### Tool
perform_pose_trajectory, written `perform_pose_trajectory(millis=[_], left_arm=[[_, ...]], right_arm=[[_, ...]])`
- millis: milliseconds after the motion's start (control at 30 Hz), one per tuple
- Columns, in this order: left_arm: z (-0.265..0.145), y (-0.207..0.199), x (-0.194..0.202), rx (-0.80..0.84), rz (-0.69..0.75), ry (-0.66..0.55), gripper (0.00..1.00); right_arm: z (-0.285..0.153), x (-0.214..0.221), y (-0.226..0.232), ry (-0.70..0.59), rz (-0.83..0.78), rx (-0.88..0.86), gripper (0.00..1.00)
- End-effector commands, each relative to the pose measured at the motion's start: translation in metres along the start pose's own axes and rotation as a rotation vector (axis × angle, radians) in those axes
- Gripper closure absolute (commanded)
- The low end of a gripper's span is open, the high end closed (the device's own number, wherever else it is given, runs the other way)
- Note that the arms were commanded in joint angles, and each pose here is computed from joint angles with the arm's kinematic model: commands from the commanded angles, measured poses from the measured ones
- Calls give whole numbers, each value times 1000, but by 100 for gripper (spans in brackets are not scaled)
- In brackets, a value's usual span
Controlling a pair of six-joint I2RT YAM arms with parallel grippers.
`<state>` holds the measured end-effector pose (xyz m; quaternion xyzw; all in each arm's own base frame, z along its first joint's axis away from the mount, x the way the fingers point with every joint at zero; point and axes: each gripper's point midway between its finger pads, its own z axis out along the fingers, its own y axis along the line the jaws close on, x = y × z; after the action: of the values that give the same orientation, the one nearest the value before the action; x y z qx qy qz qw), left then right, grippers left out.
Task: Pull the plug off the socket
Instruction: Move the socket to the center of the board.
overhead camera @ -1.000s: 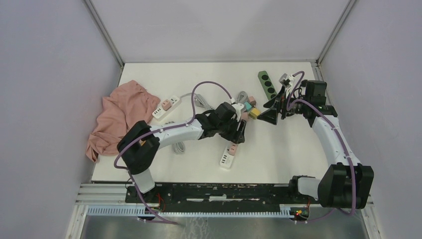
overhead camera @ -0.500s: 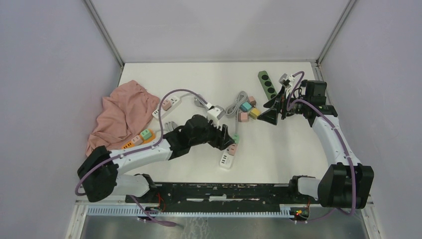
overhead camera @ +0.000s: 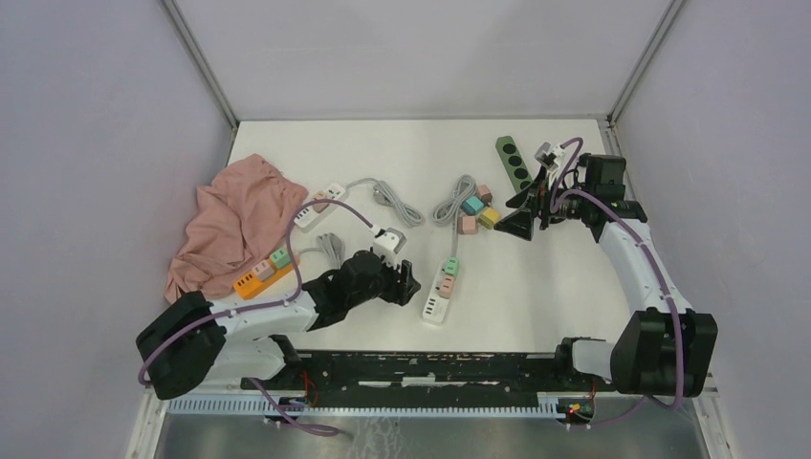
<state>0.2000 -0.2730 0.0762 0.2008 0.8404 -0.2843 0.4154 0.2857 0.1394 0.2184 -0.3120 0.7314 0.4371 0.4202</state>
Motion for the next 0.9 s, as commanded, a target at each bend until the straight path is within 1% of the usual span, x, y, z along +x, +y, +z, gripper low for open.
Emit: perform_pose_trajectory(millis=[0, 133, 333, 400, 667, 867], left_arm=[[8, -6, -18, 10, -63, -88, 35], [14, -4, -8, 1, -71, -62, 36], [17, -7, 12, 33, -87, 6, 42], [17, -8, 17, 43, -98, 22, 45], [11, -10, 28, 59, -117, 61, 48], [10, -6, 35, 42, -96, 90, 51]], right_arm=[[-1, -12, 4, -32, -63, -34, 1], [-1, -11, 3, -32, -60, -34, 1], [0, -11, 3, -32, -60, -38, 1], [0, -11, 3, -32, -60, -37, 1], [0, -11, 3, -32, -59, -38, 1], [0, -11, 3, -33, -58, -38, 1]])
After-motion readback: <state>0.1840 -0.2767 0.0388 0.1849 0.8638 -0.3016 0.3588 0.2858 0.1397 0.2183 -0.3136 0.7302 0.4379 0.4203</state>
